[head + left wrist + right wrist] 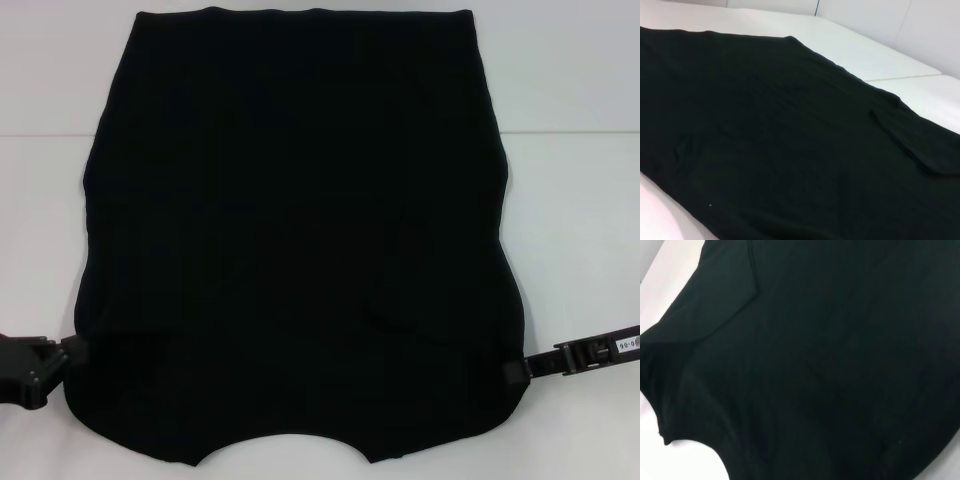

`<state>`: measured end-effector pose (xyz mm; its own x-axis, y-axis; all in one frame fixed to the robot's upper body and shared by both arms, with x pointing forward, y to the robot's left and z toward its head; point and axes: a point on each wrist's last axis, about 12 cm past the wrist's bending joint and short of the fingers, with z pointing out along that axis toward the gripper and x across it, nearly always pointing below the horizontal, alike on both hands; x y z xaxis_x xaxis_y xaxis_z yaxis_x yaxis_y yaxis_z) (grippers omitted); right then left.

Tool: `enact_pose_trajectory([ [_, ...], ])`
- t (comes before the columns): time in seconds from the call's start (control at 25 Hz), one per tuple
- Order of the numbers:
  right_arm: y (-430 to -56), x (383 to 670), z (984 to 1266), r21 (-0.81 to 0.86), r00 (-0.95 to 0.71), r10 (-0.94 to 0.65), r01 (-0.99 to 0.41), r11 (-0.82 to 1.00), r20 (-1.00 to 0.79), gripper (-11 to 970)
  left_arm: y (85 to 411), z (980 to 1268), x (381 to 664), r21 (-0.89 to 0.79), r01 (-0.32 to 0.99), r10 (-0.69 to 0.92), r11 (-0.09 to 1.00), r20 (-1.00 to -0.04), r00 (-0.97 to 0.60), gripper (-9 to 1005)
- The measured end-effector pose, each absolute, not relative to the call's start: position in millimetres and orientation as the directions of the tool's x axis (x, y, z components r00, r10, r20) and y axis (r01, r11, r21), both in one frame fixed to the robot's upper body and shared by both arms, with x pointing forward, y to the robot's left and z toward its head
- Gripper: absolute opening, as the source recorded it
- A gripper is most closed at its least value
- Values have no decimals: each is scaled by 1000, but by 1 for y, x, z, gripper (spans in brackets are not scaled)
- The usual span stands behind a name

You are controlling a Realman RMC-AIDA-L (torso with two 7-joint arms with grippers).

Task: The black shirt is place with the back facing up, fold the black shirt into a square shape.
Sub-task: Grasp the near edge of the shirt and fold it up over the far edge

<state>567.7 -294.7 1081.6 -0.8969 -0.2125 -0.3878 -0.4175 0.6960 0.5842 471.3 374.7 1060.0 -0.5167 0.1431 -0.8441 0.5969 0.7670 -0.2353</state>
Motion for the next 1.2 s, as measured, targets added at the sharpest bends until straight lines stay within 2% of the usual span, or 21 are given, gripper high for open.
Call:
enact_pose_trajectory([
  [0.2, -295, 568, 1081, 580, -897, -210, -417, 700, -390, 393, 374, 1061, 473, -233, 599, 145, 766, -846, -513, 3],
  [0.4, -295, 568, 1081, 579, -894, -213, -421, 698, -394, 151, 374, 1061, 473, -236, 598, 140, 766, -847, -513, 2],
  [0.64, -302, 563, 1083, 590, -888, -222, -437, 678, -402, 63, 376, 1065, 474, -274, 580, 103, 767, -840, -532, 2],
  [0.88, -314, 547, 1080, 613, -877, -228, -463, 641, -423, 62, 377, 1067, 463, -364, 553, 38, 749, -810, -586, 2],
  [1.2, -351, 517, 1078, 632, -870, -179, -461, 623, -459, 63, 375, 1066, 435, -456, 567, -14, 686, -787, -617, 2],
])
